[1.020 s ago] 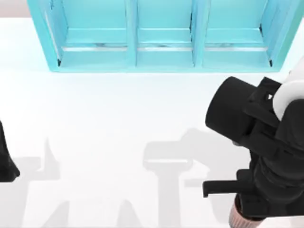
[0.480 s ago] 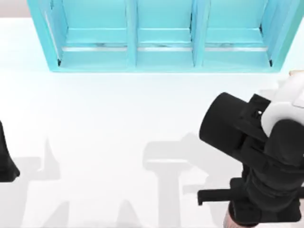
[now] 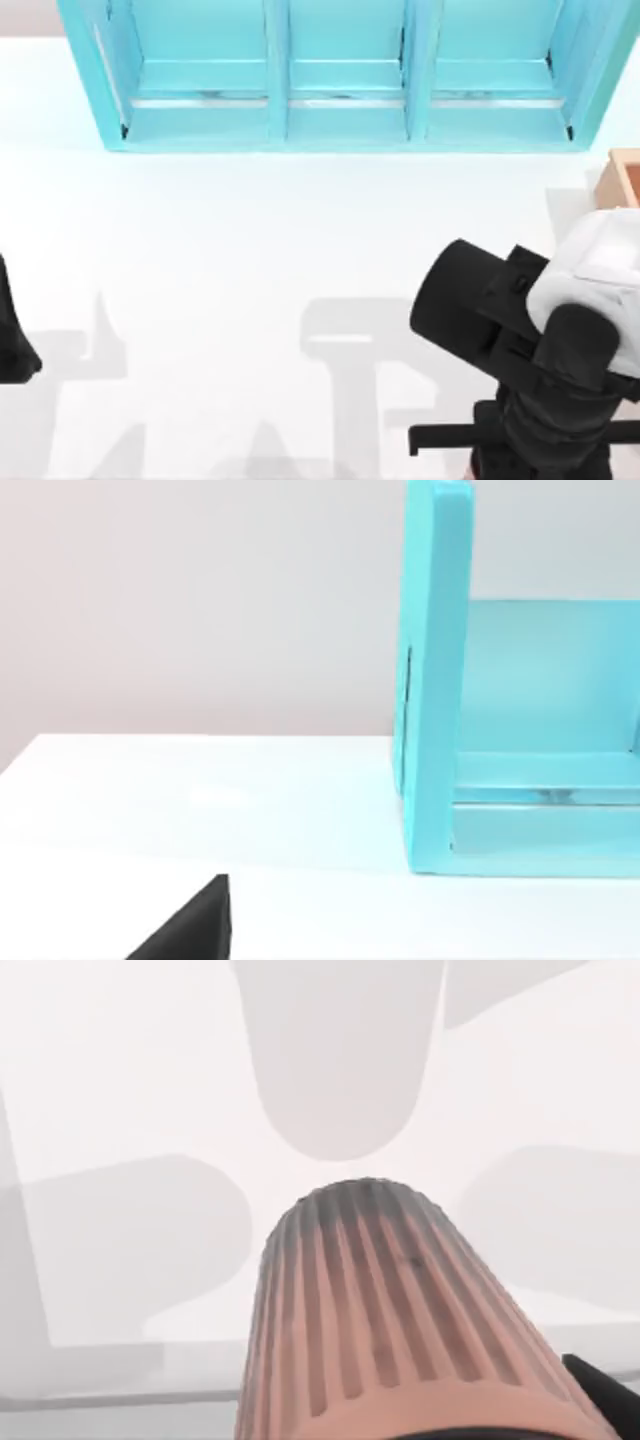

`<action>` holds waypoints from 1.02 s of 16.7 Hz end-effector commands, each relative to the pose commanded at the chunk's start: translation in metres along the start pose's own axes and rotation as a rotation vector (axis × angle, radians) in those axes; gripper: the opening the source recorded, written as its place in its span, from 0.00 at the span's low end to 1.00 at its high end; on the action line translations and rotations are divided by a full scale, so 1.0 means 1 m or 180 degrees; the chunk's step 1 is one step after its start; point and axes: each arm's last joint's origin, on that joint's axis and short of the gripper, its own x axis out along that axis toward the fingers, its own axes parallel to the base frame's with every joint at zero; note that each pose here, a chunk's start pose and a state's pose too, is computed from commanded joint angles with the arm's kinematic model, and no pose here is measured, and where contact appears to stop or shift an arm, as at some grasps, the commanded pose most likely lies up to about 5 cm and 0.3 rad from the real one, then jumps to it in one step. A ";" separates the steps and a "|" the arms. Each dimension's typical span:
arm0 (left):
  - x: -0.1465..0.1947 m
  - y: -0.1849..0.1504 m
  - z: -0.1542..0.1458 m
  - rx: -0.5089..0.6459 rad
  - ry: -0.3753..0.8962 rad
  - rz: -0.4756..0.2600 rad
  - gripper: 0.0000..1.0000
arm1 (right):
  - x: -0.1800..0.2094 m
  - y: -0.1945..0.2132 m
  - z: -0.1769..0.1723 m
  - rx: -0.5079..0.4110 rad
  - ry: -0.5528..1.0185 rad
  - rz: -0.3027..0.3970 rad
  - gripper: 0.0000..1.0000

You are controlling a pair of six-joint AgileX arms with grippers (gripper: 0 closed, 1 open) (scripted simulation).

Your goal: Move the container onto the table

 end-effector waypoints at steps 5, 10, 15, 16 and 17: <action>0.000 0.000 0.000 0.0000 0.0000 0.0000 1.00 | 0.000 0.000 0.000 0.0000 0.0000 0.0000 0.30; 0.000 0.000 0.000 0.0000 0.0000 0.0000 1.00 | 0.000 0.000 0.000 0.0000 0.0000 0.0000 0.68; 0.000 0.000 0.000 0.0000 0.0000 0.0000 1.00 | 0.000 0.000 0.000 0.0000 0.0000 0.0000 1.00; 0.000 0.000 0.000 0.0000 0.0000 0.0000 1.00 | 0.000 0.000 0.000 0.0000 0.0000 0.0000 1.00; 0.000 0.000 0.000 0.0000 0.0000 0.0000 1.00 | 0.000 0.000 0.000 0.0000 0.0000 0.0000 1.00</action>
